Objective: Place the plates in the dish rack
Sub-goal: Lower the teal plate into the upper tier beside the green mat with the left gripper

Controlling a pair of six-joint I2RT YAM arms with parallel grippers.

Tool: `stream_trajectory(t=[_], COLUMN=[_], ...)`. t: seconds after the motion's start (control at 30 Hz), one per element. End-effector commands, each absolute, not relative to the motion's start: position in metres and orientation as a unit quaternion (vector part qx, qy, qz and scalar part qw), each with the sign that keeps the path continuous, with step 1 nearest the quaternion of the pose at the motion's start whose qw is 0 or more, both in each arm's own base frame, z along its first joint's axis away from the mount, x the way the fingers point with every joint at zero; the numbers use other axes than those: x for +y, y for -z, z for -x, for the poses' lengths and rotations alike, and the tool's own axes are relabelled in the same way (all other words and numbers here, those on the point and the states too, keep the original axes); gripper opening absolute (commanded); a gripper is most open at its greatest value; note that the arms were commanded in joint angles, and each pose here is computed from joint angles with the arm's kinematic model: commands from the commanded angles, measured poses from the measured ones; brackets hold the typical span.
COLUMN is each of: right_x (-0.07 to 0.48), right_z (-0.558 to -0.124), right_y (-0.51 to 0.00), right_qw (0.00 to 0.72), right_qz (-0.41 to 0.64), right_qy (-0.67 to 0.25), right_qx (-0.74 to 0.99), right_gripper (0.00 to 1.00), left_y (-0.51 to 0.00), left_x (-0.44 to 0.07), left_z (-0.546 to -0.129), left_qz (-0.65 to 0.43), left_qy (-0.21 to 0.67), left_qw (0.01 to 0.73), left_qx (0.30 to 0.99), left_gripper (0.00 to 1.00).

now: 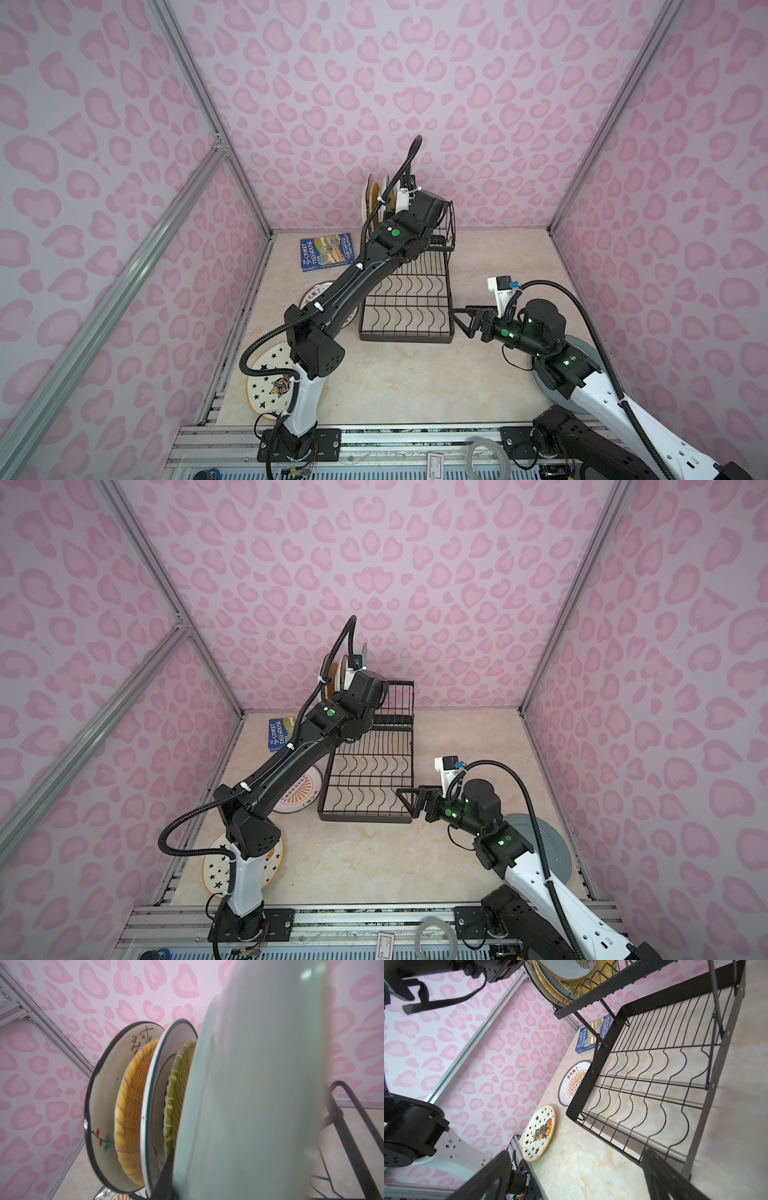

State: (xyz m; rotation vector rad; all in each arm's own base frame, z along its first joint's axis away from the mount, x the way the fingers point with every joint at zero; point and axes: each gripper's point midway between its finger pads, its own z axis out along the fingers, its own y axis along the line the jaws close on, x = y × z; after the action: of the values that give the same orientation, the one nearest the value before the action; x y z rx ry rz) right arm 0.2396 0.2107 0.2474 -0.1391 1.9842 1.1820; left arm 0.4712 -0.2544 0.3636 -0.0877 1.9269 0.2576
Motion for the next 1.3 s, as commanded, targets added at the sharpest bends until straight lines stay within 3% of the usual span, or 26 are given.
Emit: stream_trajectory(t=[0.0, 1.07, 1.27], right_x=[0.211, 0.209, 0.208], right_z=[-0.241, -0.24, -0.239], right_y=[-0.25, -0.245, -0.245], right_qw=[0.409, 0.406, 0.407], right_qz=[0.052, 0.053, 0.052], right_qy=[-0.468, -0.462, -0.462], right_qx=[0.782, 0.786, 0.786], right_gripper=[0.98, 0.98, 0.98], left_y=[-0.369, -0.327, -0.323], left_x=[-0.252, -0.262, -0.262], left_z=[-0.476, -0.487, -0.486], left_qz=[0.071, 0.076, 0.08], left_qy=[-0.11, -0.108, -0.101], left_qw=[0.578, 0.546, 0.541], left_qx=[0.806, 0.827, 0.831], left_gripper=[0.03, 0.03, 0.1])
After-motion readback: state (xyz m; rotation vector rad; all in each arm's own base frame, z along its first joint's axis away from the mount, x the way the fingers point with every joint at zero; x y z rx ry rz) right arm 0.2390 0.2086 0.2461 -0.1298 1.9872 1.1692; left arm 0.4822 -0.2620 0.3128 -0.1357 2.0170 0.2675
